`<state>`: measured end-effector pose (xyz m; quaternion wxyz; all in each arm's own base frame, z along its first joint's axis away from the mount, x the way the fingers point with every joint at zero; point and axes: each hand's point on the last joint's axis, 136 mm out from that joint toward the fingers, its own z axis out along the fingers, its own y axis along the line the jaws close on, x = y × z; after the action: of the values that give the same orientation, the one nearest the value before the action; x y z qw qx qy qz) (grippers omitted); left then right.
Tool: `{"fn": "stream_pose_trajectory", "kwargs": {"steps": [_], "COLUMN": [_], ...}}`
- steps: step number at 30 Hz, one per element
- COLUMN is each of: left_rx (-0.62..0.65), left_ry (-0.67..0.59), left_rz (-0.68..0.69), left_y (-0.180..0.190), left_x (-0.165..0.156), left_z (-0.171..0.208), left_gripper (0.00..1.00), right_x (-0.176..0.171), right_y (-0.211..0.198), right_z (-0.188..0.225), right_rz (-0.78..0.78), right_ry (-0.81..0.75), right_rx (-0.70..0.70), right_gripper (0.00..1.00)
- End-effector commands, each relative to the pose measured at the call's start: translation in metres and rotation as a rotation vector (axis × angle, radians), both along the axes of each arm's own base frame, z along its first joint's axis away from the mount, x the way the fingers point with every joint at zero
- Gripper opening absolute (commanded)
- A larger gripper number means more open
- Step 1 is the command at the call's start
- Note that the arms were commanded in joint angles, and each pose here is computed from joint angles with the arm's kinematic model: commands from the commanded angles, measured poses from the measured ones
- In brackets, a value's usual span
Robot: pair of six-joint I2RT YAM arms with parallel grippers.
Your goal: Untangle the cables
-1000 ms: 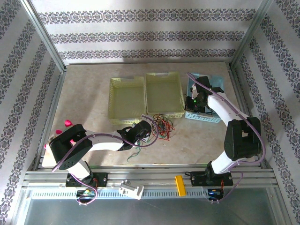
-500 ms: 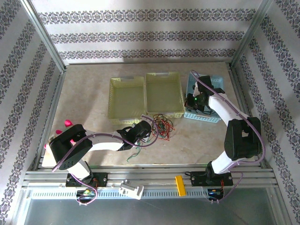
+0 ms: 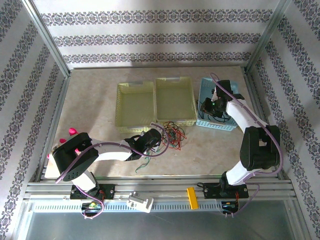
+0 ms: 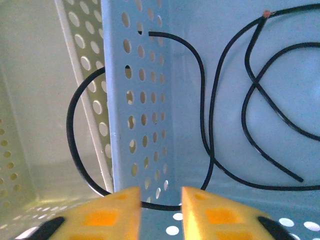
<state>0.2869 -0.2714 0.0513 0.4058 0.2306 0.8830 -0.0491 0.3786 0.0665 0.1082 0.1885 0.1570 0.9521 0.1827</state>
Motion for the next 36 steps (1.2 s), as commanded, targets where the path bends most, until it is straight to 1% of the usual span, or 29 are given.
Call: {"fn": "stream_pose_trajectory", "kwargs": {"steps": [1, 6, 12, 20, 23, 28, 32, 36], "left_rx": [0.003, 0.002, 0.002, 0.004, 0.003, 0.005, 0.006, 0.004], "left_ry": [0.004, 0.005, 0.004, 0.001, 0.000, -0.003, -0.003, -0.003], "left_rz": [-0.005, -0.003, 0.002, 0.013, 0.017, 0.024, 0.023, 0.022], "left_y": [-0.004, -0.003, -0.002, 0.001, 0.003, 0.005, 0.005, 0.004], "left_x": [0.003, 0.003, 0.003, 0.002, 0.001, 0.001, 0.001, 0.001], "left_z": [0.002, 0.001, 0.001, 0.002, 0.002, 0.002, 0.003, 0.003], "left_gripper": [0.00, 0.00, 0.00, 0.00, 0.00, 0.00, 0.00, 0.00], "right_x": [0.004, 0.010, 0.023, 0.036, 0.040, 0.042, 0.039, 0.037], "right_y": [0.009, 0.014, 0.018, 0.029, 0.029, 0.026, 0.022, 0.017], "right_z": [0.008, 0.014, 0.011, 0.006, 0.005, 0.006, 0.010, 0.026], "right_rz": [0.029, 0.056, 0.071, 0.116, 0.121, 0.117, 0.114, 0.092], "right_ry": [-0.035, -0.066, -0.051, -0.041, -0.040, -0.044, -0.059, -0.111], "right_rx": [0.031, -0.001, -0.034, -0.077, -0.096, -0.127, -0.150, -0.153], "right_gripper": [0.35, 0.37, 0.36, 0.33, 0.28, 0.11, 0.07, 0.05]}}
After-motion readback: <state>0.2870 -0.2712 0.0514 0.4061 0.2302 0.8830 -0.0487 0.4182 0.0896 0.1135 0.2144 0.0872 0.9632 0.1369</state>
